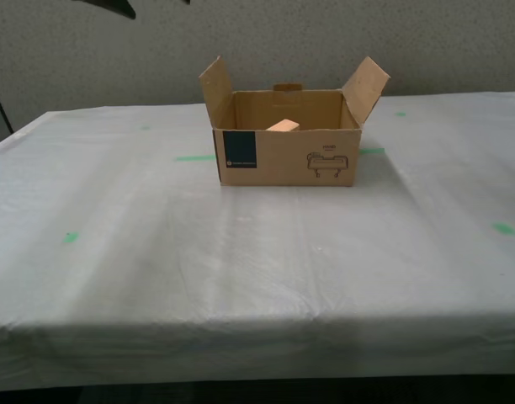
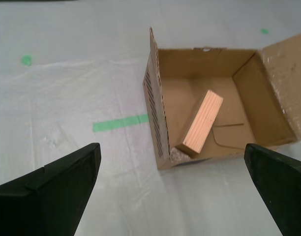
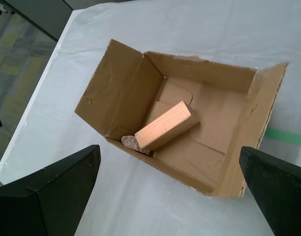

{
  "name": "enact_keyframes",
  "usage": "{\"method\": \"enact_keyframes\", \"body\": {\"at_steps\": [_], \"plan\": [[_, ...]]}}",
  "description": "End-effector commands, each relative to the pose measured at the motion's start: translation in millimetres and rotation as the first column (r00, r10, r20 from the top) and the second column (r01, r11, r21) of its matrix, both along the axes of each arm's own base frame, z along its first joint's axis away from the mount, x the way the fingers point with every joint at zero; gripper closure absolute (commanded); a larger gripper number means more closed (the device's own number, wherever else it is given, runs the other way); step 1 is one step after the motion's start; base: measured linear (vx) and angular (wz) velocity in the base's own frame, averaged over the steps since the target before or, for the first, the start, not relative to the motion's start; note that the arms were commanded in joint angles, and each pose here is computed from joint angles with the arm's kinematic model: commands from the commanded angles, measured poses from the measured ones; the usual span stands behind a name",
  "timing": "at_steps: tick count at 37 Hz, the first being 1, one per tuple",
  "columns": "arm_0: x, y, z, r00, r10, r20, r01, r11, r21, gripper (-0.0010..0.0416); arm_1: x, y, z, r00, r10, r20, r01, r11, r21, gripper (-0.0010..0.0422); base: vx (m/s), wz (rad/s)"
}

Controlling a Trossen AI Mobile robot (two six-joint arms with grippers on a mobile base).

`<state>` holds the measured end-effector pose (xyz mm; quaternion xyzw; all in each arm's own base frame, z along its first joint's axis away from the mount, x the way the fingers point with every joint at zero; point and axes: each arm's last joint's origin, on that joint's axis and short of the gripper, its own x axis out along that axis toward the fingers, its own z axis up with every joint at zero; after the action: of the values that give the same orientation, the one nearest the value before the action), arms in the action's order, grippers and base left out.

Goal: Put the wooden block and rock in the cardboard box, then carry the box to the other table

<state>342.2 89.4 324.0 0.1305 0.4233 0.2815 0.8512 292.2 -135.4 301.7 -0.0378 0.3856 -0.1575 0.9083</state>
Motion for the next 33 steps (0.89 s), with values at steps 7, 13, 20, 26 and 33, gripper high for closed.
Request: {"method": "enact_keyframes", "body": {"at_steps": [7,13,20,26,33], "plan": [[-34,-8,-19,0.998,-0.036,0.048,0.035,0.999,0.023,0.0012,-5,2,-34,0.999,0.003,-0.047,-0.002,1.000,0.024,0.0012,0.000,0.000],[-47,-13,-30,0.994,-0.094,0.060,0.095,0.995,-0.026,0.0012,-7,3,-45,0.999,0.003,-0.051,-0.002,1.000,0.025,0.0012,0.000,0.000],[-55,-14,-41,0.995,-0.098,0.031,0.099,0.995,-0.029,0.0012,-9,4,-52,0.997,0.004,-0.071,-0.001,0.999,0.035,0.0012,0.000,0.000],[-55,-14,-47,0.995,-0.099,0.013,0.099,0.994,-0.036,0.0012,-10,5,-55,0.997,0.004,-0.080,-0.001,0.999,0.039,0.0012,0.000,0.000],[-55,-14,-45,0.995,-0.099,0.019,0.099,0.994,-0.034,0.0012,-10,5,-55,0.997,0.005,-0.079,-0.001,0.999,0.039,0.0012,0.000,0.000]]}}
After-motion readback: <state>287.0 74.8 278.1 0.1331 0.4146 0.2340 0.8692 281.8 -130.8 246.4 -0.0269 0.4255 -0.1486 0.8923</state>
